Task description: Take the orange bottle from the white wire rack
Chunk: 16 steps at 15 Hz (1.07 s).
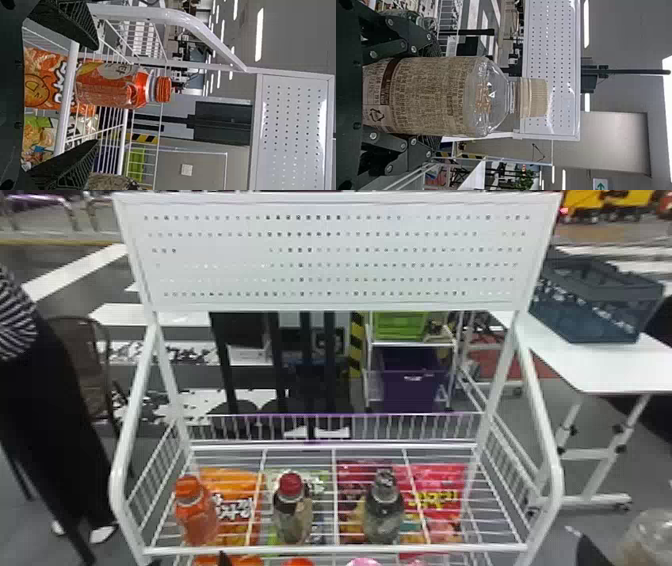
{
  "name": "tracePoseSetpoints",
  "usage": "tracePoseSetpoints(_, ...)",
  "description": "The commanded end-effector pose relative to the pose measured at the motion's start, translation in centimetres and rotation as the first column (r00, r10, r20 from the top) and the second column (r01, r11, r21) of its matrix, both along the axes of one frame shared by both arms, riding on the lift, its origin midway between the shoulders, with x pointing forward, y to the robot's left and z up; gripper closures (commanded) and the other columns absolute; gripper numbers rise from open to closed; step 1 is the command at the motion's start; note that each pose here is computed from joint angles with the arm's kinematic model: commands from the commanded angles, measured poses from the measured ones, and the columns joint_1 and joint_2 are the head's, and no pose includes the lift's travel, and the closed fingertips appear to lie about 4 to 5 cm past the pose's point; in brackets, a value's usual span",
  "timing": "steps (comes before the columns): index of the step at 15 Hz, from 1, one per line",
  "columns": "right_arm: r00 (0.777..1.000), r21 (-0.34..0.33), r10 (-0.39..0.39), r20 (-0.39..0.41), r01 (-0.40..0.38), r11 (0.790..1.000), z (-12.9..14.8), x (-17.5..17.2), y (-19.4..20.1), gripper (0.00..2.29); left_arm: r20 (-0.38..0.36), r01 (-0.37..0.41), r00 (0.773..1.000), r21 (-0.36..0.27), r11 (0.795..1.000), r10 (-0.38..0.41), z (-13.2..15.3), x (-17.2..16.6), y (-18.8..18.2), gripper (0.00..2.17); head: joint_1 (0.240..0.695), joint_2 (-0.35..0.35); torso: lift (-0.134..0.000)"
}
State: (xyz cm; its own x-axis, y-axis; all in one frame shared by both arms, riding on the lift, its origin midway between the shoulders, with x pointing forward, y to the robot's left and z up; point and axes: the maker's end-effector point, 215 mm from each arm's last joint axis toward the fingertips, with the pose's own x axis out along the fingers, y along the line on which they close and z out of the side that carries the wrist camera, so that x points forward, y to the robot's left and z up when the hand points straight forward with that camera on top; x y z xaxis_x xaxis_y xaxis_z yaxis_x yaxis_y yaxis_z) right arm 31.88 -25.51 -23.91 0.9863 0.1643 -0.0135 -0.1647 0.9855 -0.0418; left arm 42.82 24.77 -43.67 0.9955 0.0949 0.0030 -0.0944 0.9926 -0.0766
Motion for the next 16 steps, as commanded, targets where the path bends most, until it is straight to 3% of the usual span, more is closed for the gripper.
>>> tracePoseSetpoints(1, 1.000, -0.002, -0.001, 0.007, 0.001, 1.000, 0.2, -0.1, -0.1, 1.16, -0.004, 0.001, 1.000, 0.016, 1.000, -0.001, -0.6, 1.8, 0.1, 0.04, 0.499, 0.000, 0.000)
tracePoseSetpoints(15, 1.000, -0.021, -0.009, 0.002, 0.009, 1.000, 0.5, -0.3, -0.6, 1.16, 0.013, -0.014, 1.000, 0.053, 0.998, 0.013, 0.1, 9.0, 2.6, 0.05, 0.499, 0.000, 0.000)
tracePoseSetpoints(16, 1.000, -0.023, -0.011, -0.004, 0.011, 1.000, 0.3, -0.3, -0.8, 1.16, 0.011, -0.016, 1.000, 0.054, 0.998, 0.015, 0.0, 9.2, 2.7, 0.17, 0.499, 0.000, 0.000)
